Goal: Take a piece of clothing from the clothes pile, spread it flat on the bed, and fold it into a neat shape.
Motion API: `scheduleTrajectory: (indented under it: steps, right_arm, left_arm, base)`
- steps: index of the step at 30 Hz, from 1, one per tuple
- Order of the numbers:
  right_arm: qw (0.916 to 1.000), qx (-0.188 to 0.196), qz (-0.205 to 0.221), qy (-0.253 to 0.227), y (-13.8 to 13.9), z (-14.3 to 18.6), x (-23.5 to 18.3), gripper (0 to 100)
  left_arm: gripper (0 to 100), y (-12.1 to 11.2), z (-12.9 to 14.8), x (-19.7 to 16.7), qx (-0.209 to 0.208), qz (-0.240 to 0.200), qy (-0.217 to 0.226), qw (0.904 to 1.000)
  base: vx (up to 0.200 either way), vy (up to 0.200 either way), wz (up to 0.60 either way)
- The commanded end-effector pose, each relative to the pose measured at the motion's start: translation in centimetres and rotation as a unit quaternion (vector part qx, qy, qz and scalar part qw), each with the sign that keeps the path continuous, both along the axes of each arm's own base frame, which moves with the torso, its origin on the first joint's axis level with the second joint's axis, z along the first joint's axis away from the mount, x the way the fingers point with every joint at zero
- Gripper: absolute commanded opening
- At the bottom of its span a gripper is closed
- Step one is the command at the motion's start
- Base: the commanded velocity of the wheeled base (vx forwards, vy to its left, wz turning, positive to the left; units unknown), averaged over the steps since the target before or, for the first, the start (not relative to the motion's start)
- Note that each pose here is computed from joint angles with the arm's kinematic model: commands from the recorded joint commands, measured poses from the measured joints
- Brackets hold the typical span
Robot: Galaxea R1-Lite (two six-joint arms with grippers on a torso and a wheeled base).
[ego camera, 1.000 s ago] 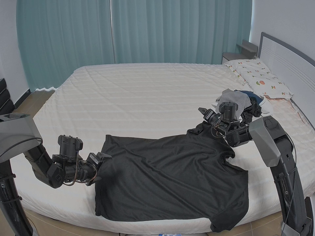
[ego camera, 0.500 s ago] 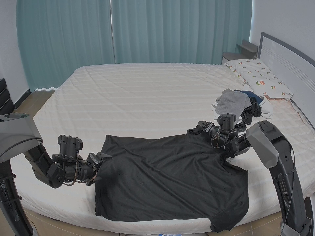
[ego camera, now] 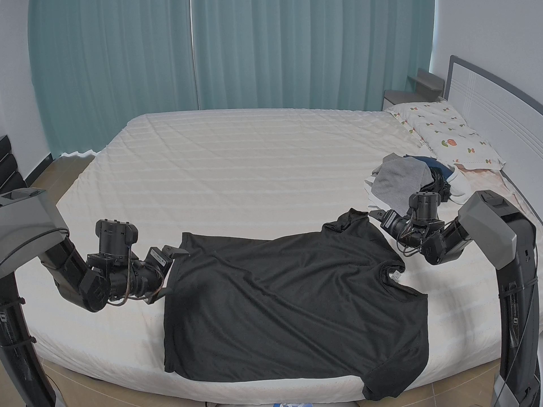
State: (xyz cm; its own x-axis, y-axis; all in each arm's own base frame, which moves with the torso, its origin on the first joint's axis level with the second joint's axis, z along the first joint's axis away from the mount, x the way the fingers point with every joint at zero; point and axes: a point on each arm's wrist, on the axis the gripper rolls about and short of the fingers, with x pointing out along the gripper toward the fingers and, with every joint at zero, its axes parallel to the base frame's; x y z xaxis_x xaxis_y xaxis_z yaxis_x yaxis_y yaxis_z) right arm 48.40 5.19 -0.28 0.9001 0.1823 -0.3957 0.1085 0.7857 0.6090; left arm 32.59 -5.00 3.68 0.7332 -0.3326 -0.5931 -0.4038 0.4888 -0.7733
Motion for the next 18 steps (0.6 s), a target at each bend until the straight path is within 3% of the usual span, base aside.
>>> scheduleTrajectory:
  steps: [1,9,18]
  right_arm:
    - [0.9999,-0.013,-0.003,0.006,-1.6,0.3,-0.5,100]
    - [0.9995,-0.013,0.016,0.023,-1.5,-1.8,-0.3,100]
    - [0.9991,-0.024,0.019,0.031,-1.6,-3.1,-0.3,100]
  left_arm:
    - [100,1.0,0.9,1.8,0.003,0.014,-0.030,0.9994]
    - [100,1.8,-1.0,6.7,0.065,-0.016,-0.051,0.9965]
    - [100,0.8,-3.2,12.3,0.088,-0.010,-0.063,0.9941]
  base:
    - [0.000,0.000,0.00]
    - [0.000,0.000,0.00]
    - [0.000,0.000,0.00]
